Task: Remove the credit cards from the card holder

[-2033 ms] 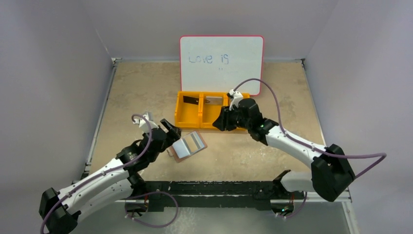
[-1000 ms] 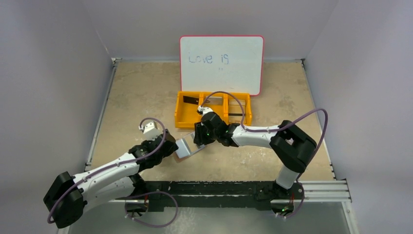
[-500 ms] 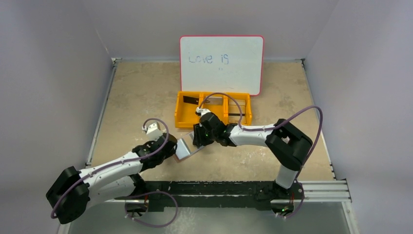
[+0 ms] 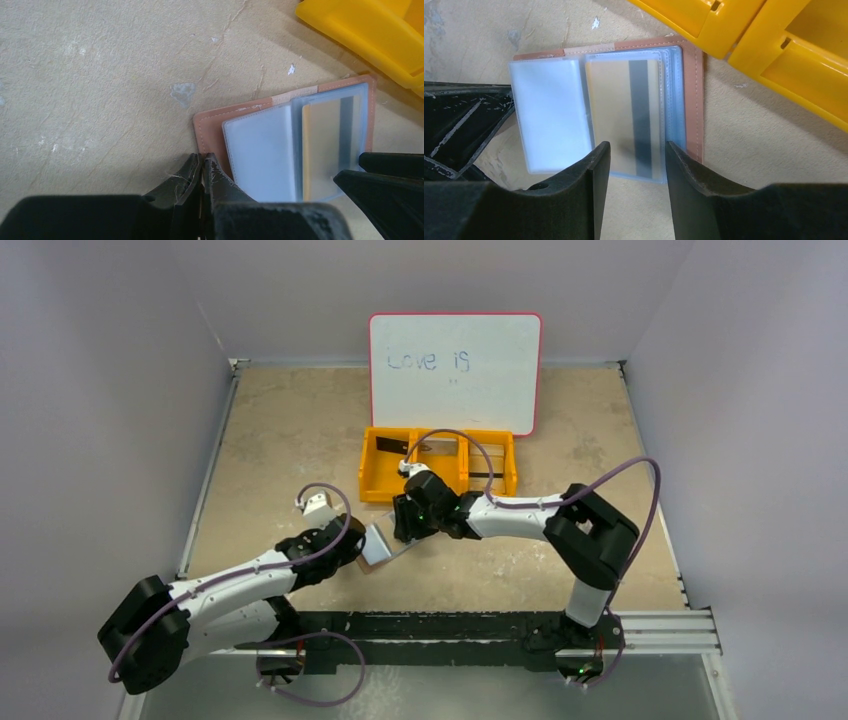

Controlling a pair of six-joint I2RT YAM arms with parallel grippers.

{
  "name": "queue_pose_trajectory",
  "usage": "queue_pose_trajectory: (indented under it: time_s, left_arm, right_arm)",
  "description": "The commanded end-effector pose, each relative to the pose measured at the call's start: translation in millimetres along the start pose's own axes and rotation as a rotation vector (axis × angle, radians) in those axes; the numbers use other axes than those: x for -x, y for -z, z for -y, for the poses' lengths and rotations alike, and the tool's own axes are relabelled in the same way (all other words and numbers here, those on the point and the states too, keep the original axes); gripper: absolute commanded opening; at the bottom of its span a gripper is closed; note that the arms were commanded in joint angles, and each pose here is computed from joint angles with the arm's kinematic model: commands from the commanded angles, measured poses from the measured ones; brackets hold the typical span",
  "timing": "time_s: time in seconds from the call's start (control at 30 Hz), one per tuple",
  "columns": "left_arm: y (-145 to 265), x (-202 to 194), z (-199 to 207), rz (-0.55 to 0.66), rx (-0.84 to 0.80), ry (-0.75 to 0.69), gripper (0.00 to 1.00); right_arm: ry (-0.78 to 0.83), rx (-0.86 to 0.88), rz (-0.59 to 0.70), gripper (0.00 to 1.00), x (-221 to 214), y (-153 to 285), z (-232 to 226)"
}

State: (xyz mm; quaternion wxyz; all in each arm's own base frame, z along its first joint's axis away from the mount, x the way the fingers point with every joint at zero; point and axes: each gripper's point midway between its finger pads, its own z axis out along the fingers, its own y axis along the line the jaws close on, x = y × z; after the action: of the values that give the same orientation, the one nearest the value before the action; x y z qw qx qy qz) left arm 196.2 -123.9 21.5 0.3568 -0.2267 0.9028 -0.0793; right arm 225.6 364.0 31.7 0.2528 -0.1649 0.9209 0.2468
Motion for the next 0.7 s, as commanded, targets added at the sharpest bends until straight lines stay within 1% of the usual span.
queue_pose_trajectory:
  time_s: [0.0, 0.1, 0.27, 0.4, 0.5, 0.6, 0.67]
  left_arm:
    - [2.3, 7.5, 11.6, 0.022, -0.040, 0.011, 0.00]
    - [3.9, 10.0, 12.3, 0.029, -0.047, 0.012, 0.00]
    - [4.5, 11.7, 14.4, 0.035, -0.055, 0.011, 0.00]
    - [4.0, 10.9, 15.3, 0.030, -0.055, 0.006, 0.00]
    - [3.9, 10.7, 15.6, 0.029, -0.056, 0.006, 0.00]
    - [3.6, 10.4, 17.4, 0.027, -0.062, 0.002, 0.00]
    - [3.2, 9.8, 17.5, 0.025, -0.061, 0.002, 0.00]
  right_arm:
    - [-0.013, -0.011, 0.020, 0.49, 8.3, 17.0, -5.2]
    - [-0.001, -0.015, 0.030, 0.50, 12.3, 22.2, -4.7]
    - [0.013, 0.035, -0.020, 0.43, 1.2, 11.3, -12.5]
    - [0.012, -0.012, -0.025, 0.42, -0.5, 2.7, -3.7]
    - [-0.005, 0.054, -0.080, 0.39, -14.7, 1.5, -12.3]
    - [-0.015, 0.080, -0.086, 0.42, -16.6, -0.4, -16.4]
    - [-0.053, 0.066, -0.087, 0.43, -16.1, -1.9, -13.3]
